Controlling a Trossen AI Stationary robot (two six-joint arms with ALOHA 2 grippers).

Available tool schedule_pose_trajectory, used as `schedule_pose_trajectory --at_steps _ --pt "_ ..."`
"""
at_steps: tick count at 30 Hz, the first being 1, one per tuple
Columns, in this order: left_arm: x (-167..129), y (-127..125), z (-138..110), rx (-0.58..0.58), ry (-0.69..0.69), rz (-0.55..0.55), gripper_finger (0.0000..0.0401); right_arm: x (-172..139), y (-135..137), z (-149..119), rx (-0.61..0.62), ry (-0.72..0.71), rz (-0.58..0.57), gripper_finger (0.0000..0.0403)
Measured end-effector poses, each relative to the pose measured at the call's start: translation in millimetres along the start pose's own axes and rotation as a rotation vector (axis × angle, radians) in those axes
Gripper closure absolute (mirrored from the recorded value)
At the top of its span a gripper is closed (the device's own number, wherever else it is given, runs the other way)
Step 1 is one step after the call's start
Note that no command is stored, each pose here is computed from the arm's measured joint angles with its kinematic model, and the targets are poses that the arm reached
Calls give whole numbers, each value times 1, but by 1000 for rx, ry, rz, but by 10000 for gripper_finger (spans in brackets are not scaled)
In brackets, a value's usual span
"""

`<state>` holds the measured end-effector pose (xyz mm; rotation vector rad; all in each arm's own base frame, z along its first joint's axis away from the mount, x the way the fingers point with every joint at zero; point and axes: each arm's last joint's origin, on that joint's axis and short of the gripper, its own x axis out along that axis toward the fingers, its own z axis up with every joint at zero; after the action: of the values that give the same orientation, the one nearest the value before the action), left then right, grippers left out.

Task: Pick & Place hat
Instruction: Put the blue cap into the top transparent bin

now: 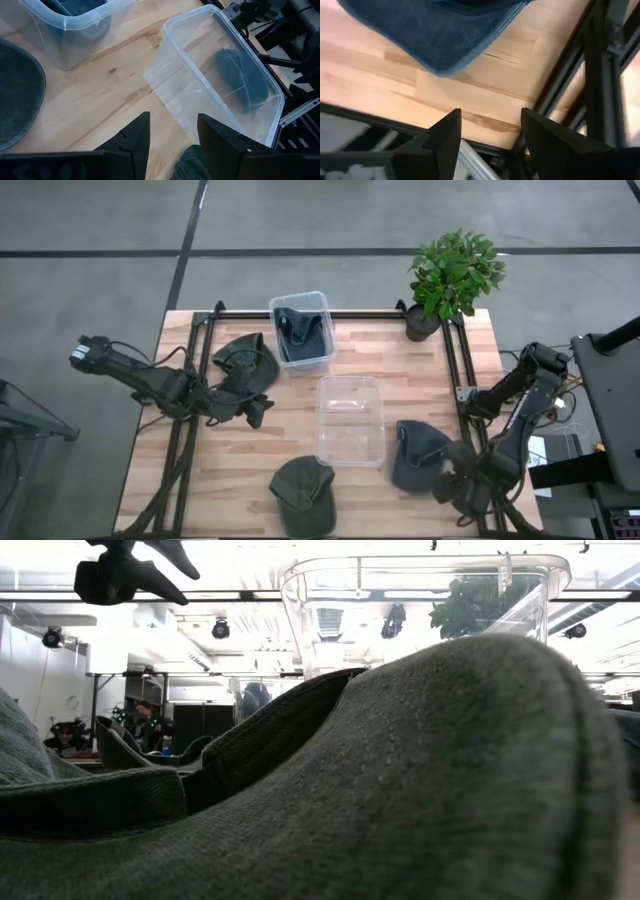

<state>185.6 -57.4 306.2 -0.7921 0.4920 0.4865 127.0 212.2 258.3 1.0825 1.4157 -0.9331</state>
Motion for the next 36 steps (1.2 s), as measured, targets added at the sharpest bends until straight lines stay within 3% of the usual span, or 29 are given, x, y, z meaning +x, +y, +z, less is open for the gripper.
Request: schedule_pose_trajectory --at_steps 3,12,21,36 --pt "0 0 0 2 0 0 245 4 0 -1 67 -28 7 202" --pt "0 0 0 5 2 0 245 24 6 -1 96 -80 -33 202" --pt "0 0 0 4 4 1 245 43 14 19 174 -161 -68 202" --pt "0 0 0 -17 26 -14 245 72 10 30 190 -160 -47 202"
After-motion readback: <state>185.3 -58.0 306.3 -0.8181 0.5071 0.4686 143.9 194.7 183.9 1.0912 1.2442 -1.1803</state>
